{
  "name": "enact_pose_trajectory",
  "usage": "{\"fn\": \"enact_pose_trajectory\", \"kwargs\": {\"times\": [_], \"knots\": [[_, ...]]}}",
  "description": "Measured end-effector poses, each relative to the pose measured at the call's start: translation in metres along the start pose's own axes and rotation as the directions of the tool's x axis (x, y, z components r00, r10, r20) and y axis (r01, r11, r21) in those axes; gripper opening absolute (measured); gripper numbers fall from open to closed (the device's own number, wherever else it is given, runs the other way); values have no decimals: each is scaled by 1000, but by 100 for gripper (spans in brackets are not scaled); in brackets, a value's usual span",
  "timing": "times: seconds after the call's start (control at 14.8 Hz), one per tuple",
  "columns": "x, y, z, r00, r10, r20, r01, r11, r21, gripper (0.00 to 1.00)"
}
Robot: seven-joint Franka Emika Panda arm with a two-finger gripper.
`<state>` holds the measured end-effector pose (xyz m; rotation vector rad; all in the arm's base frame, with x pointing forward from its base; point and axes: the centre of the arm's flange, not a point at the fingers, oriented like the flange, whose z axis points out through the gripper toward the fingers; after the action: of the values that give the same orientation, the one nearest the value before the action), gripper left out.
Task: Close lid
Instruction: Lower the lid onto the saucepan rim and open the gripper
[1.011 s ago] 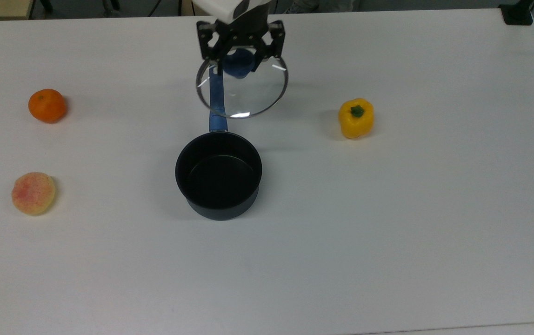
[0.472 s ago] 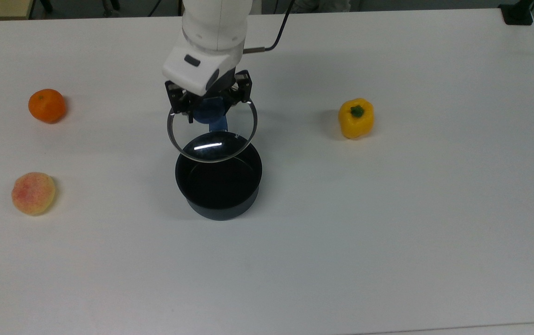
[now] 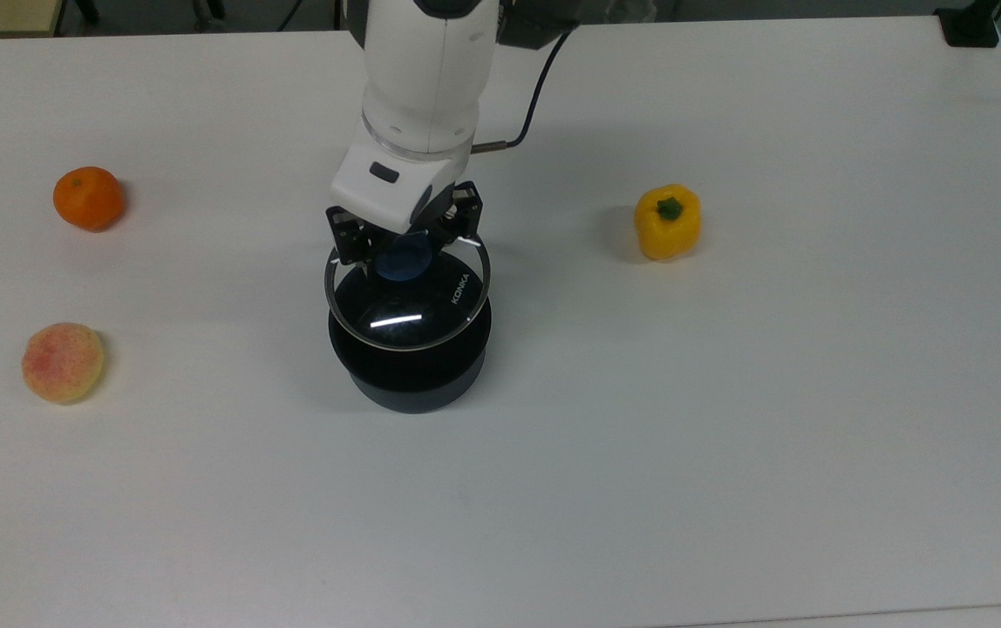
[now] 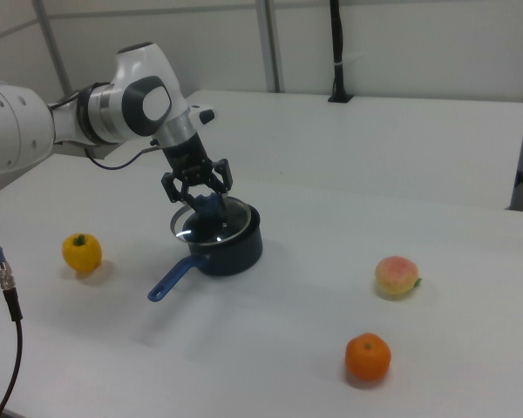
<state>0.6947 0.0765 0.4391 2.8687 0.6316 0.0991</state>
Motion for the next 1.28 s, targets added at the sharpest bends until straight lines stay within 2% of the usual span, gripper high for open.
{"fn": "enact_pose_trajectory", "kwargs": {"times": [0.61, 1.28], "knots": [[16, -11, 23, 998, -35, -43, 34, 999, -30, 62], [20, -9, 25, 997, -41, -60, 38, 998, -49, 62]]}}
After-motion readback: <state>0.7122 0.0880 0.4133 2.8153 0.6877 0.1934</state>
